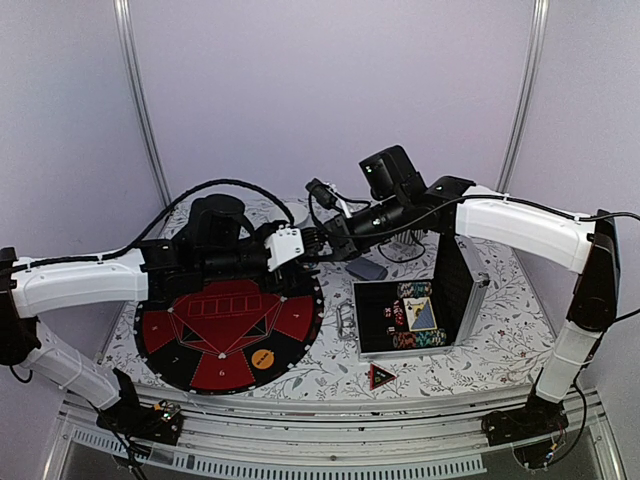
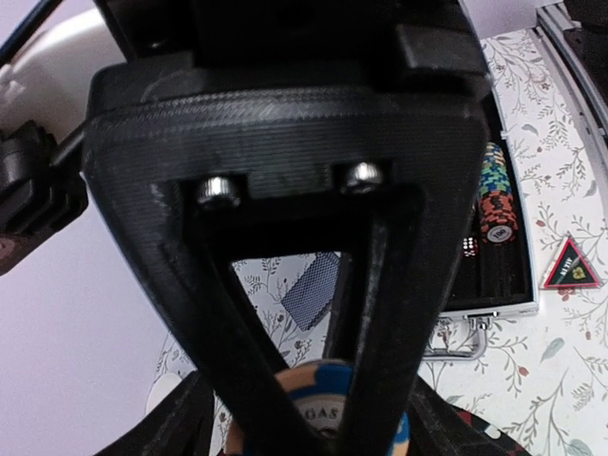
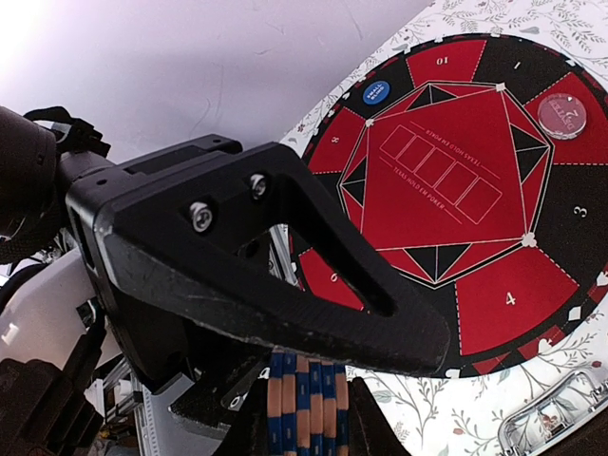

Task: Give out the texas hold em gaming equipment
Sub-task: Pass from the right arm to the left

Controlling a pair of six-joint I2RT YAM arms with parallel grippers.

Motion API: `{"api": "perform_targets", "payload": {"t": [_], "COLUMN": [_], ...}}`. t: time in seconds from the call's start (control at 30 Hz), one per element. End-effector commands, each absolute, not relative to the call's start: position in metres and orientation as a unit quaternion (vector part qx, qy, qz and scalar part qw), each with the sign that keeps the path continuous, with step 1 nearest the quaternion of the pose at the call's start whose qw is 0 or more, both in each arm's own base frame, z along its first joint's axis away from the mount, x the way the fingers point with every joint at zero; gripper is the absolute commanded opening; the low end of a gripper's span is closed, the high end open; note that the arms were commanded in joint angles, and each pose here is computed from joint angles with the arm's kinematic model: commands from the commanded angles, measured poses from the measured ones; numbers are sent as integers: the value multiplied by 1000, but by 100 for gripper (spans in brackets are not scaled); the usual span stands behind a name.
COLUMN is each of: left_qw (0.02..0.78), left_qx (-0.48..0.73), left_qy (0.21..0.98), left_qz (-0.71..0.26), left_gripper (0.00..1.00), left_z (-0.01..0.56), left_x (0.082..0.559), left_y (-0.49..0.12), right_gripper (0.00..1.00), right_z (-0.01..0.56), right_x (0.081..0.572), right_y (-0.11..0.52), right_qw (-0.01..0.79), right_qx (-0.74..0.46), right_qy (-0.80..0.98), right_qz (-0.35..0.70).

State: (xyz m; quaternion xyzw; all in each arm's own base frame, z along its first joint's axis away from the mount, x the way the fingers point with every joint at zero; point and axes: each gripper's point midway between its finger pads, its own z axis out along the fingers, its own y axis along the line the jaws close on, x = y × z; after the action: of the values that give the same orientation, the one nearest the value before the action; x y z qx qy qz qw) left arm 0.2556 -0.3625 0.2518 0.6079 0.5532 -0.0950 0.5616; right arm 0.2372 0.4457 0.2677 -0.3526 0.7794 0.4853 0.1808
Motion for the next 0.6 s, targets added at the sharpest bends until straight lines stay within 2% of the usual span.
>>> {"api": "perform_targets", "payload": {"t": [0.0,0.17,0.37,0.57], "left_qw": [578,577,576,567], "left_qx": [602,602,602,600], "left_qy": [542,543,544,554], "left_qz": [-99,-102,-105,-112], "left_gripper": [63,50,24,5], "left_z": [264,264,265,260], "left_x": [251,249,247,247], "left_y": [-365,-364,-362,-361], "right_gripper": [2,2,2,2], "right_z": [268,266,266,260], "right_x": [241,243,245,249], "right_y": [450,449,447,446], "right_qw": [188,189,192,189], "right_qx": [-352,-350,-347,-340], "right_qy": [776,778,780,787], "right_qz": [489,486,484,479]}}
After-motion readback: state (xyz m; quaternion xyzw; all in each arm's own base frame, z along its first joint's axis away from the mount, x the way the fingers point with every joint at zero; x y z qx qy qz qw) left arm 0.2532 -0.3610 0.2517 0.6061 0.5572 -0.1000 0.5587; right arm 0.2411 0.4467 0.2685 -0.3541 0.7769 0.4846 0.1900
